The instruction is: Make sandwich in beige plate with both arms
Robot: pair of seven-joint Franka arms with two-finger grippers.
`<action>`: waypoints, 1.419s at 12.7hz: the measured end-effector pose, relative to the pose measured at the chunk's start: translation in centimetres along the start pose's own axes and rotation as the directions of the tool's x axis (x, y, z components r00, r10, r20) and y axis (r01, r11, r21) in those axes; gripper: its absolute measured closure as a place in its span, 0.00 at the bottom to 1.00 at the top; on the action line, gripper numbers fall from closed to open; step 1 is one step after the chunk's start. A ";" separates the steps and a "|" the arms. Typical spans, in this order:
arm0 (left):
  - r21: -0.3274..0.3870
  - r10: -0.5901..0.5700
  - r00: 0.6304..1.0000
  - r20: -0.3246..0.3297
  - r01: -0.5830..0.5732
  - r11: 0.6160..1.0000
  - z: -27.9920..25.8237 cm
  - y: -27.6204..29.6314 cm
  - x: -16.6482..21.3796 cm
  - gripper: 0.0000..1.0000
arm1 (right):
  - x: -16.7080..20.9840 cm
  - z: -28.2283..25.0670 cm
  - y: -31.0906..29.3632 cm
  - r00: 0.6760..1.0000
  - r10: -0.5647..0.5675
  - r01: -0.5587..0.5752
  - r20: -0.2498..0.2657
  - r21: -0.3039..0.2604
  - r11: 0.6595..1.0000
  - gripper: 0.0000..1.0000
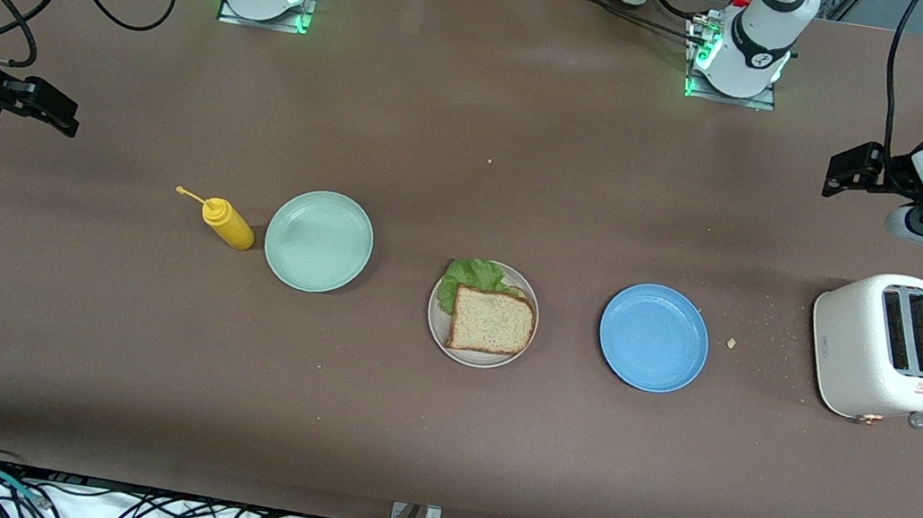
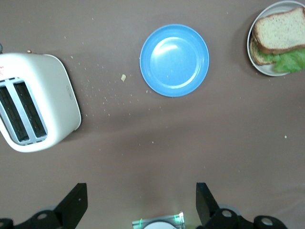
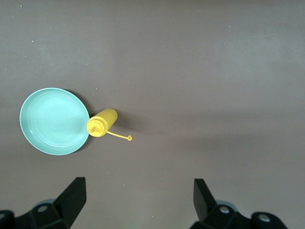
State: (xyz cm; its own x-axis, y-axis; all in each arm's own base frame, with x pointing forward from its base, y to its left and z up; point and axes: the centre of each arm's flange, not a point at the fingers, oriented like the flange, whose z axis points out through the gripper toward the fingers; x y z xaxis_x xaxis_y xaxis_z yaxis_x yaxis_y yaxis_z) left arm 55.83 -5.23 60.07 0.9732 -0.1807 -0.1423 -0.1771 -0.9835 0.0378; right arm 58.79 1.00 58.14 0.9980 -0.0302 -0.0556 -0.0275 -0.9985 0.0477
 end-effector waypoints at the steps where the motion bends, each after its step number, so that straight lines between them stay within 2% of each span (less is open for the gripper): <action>1: 0.005 0.000 0.999 -0.032 0.001 1.000 0.0 0.1 0.3 0.00 | 0.0 0.0 0.0 1.000 0.000 0.000 0.000 0.000 1.000 0.00; 3: 0.010 -0.013 0.998 -0.061 0.013 1.000 -0.3 0.0 -0.3 0.00 | 0.0 0.0 0.0 1.000 0.000 0.000 0.000 0.000 1.000 0.00; 6: 0.008 -0.097 0.993 -0.072 0.098 0.995 -0.7 -0.6 -1.9 0.00 | 0.0 0.0 0.0 1.000 0.000 0.000 0.000 0.000 1.000 0.00; 8: 0.008 -0.108 0.991 -0.078 0.109 0.994 -0.8 -0.7 -2.3 0.00 | 0.0 0.0 0.0 1.000 0.000 0.000 0.000 0.000 1.000 0.00; 18: 0.007 -0.126 0.990 -0.058 0.126 0.992 -0.7 -1.0 -2.6 0.00 | 0.0 0.0 0.0 1.000 0.000 0.000 0.000 0.000 1.000 0.00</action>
State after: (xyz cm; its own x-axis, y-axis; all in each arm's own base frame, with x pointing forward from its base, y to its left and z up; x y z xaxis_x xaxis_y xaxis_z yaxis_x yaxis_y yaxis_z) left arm 53.61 -3.81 61.05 0.9946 -0.0545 -0.0886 -0.0536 -0.9985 0.0129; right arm 58.79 0.98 58.14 0.9980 -0.0306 -0.0553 -0.0280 -0.9985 0.0477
